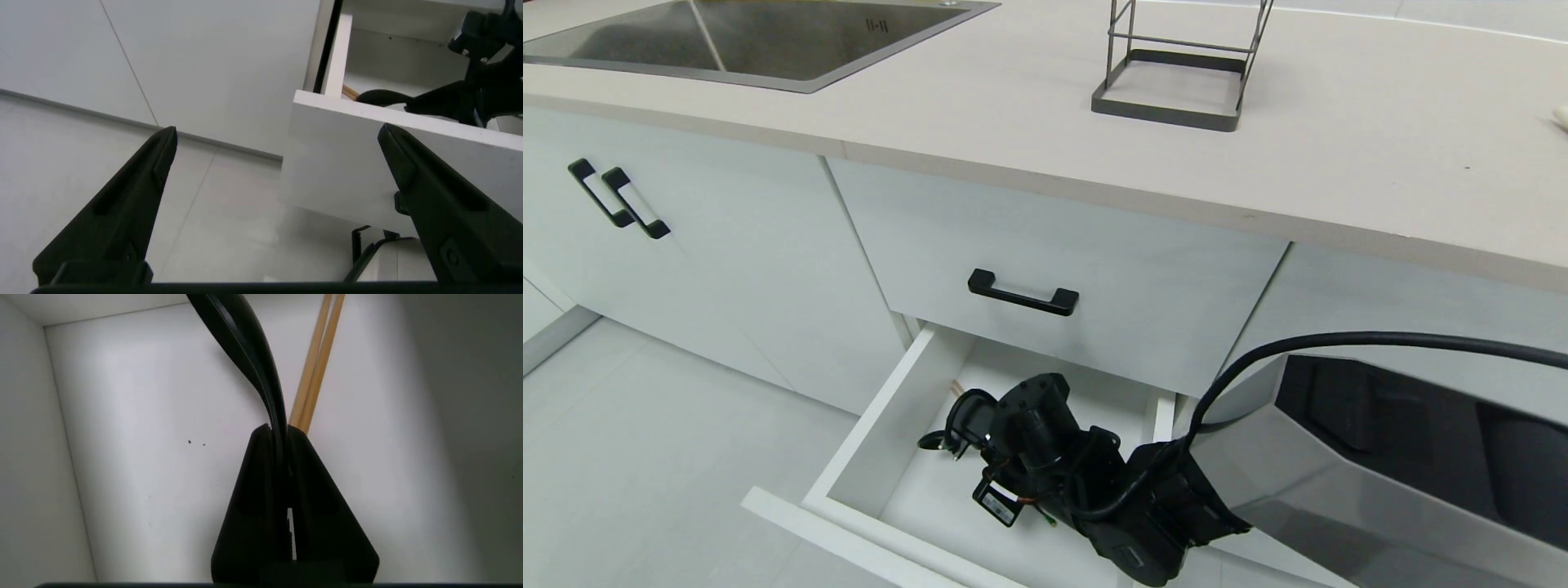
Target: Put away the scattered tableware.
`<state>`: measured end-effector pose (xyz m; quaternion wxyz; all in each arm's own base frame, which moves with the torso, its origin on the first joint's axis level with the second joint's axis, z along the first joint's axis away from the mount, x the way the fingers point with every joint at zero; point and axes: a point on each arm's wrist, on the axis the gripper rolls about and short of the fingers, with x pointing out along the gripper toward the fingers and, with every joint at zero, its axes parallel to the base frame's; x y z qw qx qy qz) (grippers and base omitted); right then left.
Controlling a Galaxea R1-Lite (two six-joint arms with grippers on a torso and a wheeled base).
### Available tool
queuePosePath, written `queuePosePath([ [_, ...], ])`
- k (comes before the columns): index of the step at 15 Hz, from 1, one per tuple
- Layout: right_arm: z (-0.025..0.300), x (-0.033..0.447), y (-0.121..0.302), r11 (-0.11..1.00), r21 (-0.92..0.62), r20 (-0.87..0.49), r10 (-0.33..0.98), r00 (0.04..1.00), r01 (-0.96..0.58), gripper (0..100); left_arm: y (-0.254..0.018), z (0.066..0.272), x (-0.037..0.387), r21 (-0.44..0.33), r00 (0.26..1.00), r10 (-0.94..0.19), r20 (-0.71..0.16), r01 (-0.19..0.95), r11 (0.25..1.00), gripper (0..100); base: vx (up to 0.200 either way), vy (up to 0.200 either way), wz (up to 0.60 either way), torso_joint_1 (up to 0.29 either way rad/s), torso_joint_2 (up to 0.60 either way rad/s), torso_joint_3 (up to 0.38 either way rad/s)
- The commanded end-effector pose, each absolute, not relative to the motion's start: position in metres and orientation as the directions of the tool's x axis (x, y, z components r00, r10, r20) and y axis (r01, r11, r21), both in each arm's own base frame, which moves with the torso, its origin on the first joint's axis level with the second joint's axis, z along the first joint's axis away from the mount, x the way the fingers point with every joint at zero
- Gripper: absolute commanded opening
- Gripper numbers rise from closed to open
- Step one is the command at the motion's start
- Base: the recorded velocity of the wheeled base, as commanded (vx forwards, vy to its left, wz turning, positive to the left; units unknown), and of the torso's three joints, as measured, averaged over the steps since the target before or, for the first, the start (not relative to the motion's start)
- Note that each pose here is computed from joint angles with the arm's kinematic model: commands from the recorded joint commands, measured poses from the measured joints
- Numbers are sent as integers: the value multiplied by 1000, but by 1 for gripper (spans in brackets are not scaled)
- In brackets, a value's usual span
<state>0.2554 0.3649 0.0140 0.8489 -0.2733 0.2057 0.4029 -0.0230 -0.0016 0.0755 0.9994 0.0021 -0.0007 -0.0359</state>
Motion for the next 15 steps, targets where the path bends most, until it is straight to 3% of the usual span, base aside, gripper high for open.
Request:
queuePosePath([
  [1, 4, 258, 369, 523, -298, -578, 567, 587, -799, 0, -2, 75, -23, 5, 997, -72, 0, 72, 997, 100, 0, 0, 0, 0, 0, 0],
  [14, -21, 269, 379, 508, -313, -591, 557, 584, -802, 0, -2, 75, -23, 5, 997, -72, 0, 72, 997, 100, 0, 0, 0, 0, 0, 0],
  [15, -20, 271, 381, 508, -317, -582, 562, 587, -801, 100, -2, 75, -23, 5, 997, -72, 0, 72, 997, 100, 0, 0, 0, 0, 0, 0],
])
